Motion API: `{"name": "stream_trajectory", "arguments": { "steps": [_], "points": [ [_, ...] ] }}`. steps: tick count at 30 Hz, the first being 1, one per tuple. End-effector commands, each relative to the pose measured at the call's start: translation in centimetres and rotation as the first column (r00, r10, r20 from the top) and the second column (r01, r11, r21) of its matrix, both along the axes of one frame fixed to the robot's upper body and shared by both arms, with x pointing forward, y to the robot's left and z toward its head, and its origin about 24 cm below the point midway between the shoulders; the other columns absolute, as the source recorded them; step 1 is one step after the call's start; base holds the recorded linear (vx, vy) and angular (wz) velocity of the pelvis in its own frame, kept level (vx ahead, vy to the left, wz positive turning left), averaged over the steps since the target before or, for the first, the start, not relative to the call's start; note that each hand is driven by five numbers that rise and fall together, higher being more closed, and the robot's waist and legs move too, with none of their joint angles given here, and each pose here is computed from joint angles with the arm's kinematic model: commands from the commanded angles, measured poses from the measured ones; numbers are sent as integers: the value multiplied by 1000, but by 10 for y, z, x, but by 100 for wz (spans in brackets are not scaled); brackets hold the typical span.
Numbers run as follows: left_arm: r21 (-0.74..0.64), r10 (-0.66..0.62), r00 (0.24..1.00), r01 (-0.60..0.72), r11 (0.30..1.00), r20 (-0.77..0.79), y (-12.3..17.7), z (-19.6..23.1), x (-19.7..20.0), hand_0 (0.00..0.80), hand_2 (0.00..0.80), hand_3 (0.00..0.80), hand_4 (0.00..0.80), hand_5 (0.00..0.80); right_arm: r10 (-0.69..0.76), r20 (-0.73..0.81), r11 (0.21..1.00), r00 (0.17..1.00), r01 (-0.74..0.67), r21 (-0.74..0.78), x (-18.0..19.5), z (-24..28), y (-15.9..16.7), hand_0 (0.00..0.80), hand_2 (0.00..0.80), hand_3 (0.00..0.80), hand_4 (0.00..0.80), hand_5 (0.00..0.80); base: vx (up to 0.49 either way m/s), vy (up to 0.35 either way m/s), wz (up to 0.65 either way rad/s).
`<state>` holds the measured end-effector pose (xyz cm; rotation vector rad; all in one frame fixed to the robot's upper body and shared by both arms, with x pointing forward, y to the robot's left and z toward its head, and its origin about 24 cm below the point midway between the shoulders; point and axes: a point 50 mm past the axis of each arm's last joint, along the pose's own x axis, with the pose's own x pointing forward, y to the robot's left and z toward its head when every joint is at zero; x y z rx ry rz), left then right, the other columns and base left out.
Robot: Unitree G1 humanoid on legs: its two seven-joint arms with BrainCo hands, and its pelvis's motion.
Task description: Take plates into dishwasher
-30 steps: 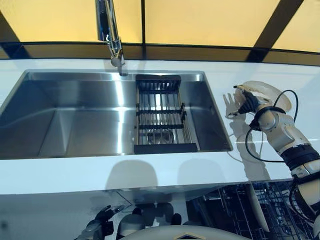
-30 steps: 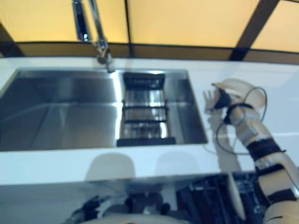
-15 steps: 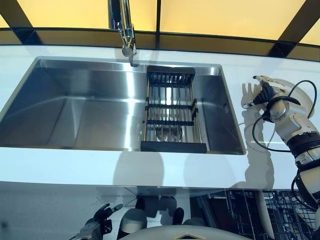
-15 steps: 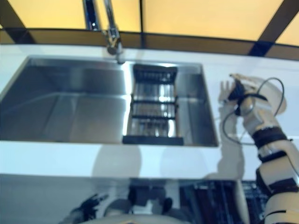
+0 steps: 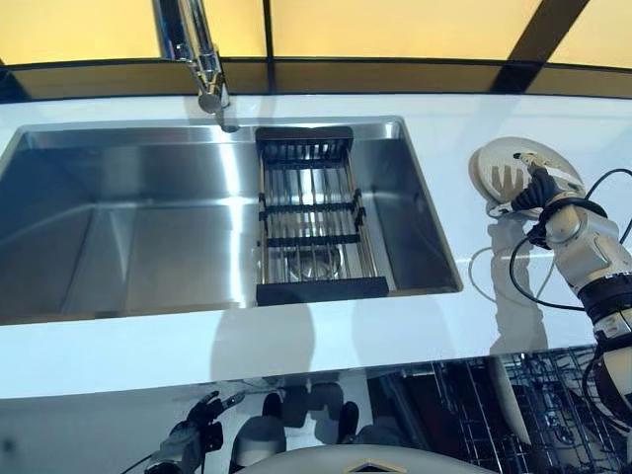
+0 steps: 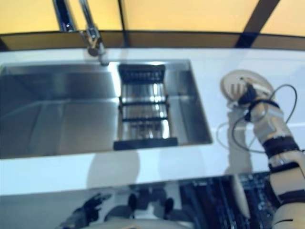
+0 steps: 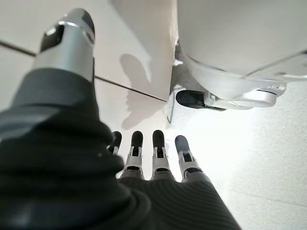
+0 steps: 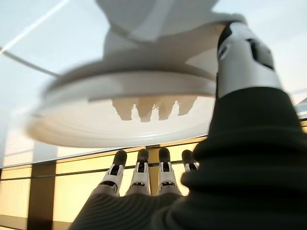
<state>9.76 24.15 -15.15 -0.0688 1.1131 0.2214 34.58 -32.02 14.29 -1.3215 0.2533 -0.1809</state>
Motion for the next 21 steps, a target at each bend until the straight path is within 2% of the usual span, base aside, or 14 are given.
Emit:
{"name": "stream_trajectory", "arguments": {
  "steps": [1, 10, 20, 21],
  "points": [
    [34, -18, 1000, 17, 999, 22, 5, 3, 11, 0, 0, 0, 0, 0, -25, -9, 997, 1000, 25, -67, -8, 13, -16, 0, 0, 0, 0, 0, -11, -12, -13],
    [37, -15, 999, 14, 999, 29, 2, 4, 16, 0, 0, 0, 0, 0, -27, -65, 998, 998, 23, -64, -12, -5, -13, 0, 0, 0, 0, 0, 3, -12, -5],
    [34, -17, 997, 15, 999, 70, 2, 9, 31, 0, 0, 0, 0, 0, -61, 4, 993, 998, 62, -105, 2, 13, -10, 0, 0, 0, 0, 0, -44, -12, 0],
    [33, -19, 997, 17, 999, 77, 2, 9, 33, 0, 0, 0, 0, 0, -66, 16, 992, 998, 68, -109, 3, 16, -11, 60, 60, 60, 60, 60, -93, -15, -1]
  ]
}}
